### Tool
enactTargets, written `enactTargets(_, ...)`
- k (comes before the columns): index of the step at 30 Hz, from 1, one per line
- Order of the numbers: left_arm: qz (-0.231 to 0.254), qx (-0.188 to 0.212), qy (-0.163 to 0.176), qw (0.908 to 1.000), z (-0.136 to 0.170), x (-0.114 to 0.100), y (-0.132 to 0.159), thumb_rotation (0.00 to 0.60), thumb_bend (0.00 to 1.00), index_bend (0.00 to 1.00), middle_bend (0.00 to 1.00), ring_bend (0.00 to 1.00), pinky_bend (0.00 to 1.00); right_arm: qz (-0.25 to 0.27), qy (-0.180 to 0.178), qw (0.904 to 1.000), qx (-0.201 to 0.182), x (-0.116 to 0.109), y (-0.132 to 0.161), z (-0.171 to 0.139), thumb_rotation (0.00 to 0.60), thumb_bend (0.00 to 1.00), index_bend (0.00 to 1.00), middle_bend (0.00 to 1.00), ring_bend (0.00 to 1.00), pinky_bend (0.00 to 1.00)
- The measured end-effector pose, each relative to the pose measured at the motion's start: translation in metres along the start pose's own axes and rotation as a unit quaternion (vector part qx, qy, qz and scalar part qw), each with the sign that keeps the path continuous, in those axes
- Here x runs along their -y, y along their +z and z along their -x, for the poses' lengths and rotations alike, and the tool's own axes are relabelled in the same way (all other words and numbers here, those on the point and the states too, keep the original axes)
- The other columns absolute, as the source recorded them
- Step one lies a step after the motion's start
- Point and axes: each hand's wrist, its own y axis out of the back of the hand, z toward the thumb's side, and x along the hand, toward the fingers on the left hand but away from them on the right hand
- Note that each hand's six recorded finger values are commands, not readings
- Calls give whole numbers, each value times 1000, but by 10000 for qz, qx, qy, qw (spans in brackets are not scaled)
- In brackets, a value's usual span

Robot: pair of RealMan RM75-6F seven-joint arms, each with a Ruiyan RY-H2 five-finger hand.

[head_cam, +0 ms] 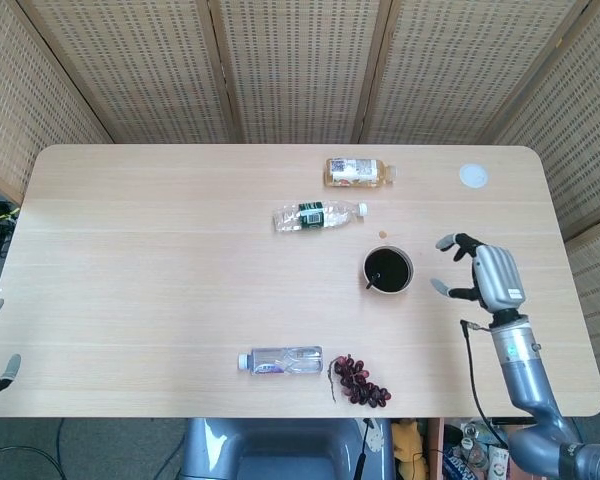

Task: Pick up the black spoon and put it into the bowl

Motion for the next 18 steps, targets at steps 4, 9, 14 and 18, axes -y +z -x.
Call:
enactTargets(4, 21, 60, -10, 10000, 2, 3, 7, 600, 360, 0, 0, 0, 0, -792, -356, 9962, -43, -9, -10, -28, 600, 239, 421, 312, 246, 398)
enactTargets(9, 37, 97, 56, 9999, 7, 1, 10, 600, 361, 0, 0, 0, 0, -1557, -312, 9873, 32, -7, -21, -57, 600, 239, 294, 172, 81, 198)
enactTargets(14, 50, 109, 108, 9999, 14, 0, 11, 600, 358, 0, 0, 0, 0, -1978, -4, 9802, 121, -1, -27, -87, 600, 239, 190, 63, 0, 73)
enactTargets(18, 20, 89, 109, 9999, 19, -1, 11, 600, 359, 0, 0, 0, 0, -2082, 248, 9777, 157, 4, -28, -105, 600, 239, 188, 53, 0, 65)
